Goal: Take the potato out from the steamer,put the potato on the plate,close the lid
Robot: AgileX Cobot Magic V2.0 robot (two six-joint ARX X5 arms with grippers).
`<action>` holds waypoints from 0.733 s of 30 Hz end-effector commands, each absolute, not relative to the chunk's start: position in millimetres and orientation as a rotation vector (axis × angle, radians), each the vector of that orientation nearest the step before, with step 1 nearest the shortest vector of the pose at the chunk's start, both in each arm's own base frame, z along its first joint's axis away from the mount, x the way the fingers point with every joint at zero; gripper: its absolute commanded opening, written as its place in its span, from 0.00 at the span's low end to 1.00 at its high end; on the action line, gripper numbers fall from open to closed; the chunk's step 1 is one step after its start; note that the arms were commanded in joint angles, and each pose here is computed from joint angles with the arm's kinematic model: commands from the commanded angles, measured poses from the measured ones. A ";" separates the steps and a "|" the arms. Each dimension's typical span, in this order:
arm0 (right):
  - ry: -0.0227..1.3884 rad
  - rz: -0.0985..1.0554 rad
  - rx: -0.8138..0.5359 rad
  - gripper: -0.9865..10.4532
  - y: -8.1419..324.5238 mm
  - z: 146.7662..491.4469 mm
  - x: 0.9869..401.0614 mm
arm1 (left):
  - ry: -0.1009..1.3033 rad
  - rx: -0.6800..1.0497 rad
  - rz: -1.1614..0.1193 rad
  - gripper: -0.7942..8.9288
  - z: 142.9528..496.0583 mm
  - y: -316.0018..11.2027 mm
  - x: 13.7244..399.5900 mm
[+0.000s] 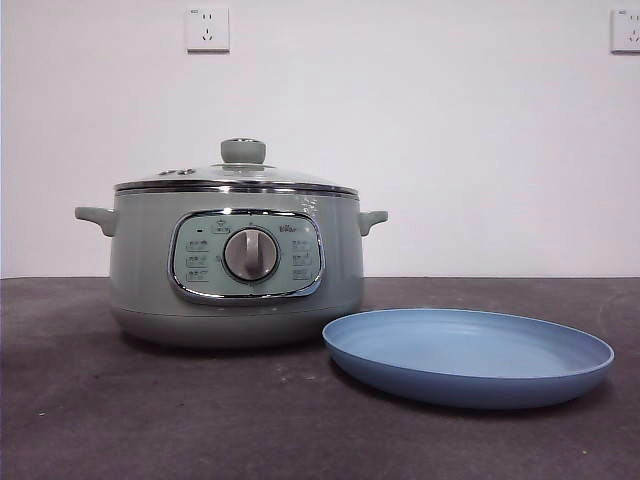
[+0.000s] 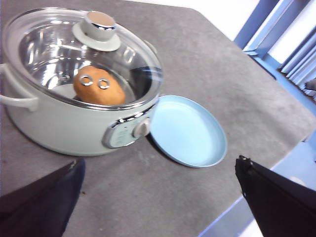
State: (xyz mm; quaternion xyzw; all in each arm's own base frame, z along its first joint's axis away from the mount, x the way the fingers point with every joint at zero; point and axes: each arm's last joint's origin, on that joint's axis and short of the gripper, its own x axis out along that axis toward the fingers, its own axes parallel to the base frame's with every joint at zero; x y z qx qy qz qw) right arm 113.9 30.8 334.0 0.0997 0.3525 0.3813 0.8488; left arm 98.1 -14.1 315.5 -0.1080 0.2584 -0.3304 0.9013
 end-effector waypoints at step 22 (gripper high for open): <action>0.738 0.805 0.214 0.66 31.1 334.9 114.3 | 0.511 0.057 -0.683 0.73 368.6 -73.9 256.1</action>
